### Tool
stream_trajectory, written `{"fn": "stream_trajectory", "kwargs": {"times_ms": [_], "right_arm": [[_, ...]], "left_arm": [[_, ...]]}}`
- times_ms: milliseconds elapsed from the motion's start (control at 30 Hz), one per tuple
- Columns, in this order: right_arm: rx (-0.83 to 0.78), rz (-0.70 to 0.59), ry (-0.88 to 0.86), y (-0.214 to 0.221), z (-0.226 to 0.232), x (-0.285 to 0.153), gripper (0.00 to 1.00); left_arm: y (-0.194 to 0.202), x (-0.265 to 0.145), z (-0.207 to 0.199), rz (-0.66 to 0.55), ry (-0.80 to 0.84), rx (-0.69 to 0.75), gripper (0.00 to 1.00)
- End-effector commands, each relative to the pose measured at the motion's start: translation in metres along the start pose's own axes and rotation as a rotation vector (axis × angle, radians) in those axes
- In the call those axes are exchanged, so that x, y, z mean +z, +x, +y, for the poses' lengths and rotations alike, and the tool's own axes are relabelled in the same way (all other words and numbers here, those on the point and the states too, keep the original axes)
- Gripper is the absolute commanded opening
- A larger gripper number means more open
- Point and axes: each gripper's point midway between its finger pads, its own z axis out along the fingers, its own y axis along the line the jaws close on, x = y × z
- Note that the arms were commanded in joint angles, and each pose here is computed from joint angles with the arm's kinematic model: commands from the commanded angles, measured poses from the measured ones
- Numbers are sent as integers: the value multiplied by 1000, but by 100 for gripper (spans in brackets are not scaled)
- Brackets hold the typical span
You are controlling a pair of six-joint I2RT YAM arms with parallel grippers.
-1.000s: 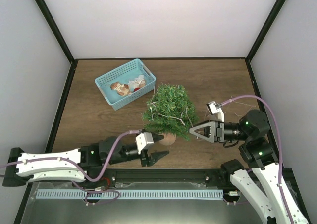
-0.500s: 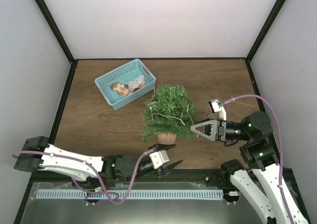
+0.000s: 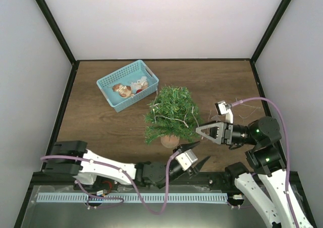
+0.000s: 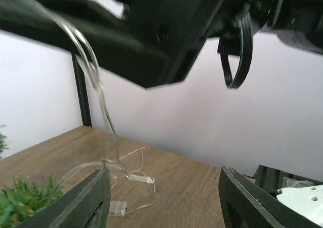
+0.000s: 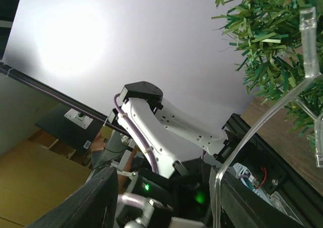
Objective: Decorate the small christmas tree
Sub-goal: Wrap the decoration item around the Christmas tree.
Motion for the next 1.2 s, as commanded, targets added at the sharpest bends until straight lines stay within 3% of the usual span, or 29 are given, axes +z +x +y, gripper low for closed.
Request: {"fn": "stream_trajectory", "kwargs": {"times_ms": [0, 400, 533, 667, 833, 1000, 1167], "right_arm": [[-61, -26, -31, -3, 23, -4, 52], [-76, -44, -39, -1, 28, -7, 52], [-79, -45, -41, -2, 30, -7, 53], [-85, -62, -38, -5, 31, -8, 53], [-103, -102, -22, -14, 30, -8, 53], [-101, -124, 21, -21, 16, -5, 53], [-104, -145, 34, -27, 12, -4, 53]], "left_arm": [[1, 17, 6, -38, -84, -76, 60], [3, 40, 32, -57, -153, -157, 54], [5, 42, 33, -56, -144, -162, 41], [7, 42, 26, -53, -96, -182, 18], [1, 36, -1, -70, 83, -267, 6], [-2, 30, -20, -66, 213, -365, 4], [-1, 28, -23, -60, 237, -397, 4]]}}
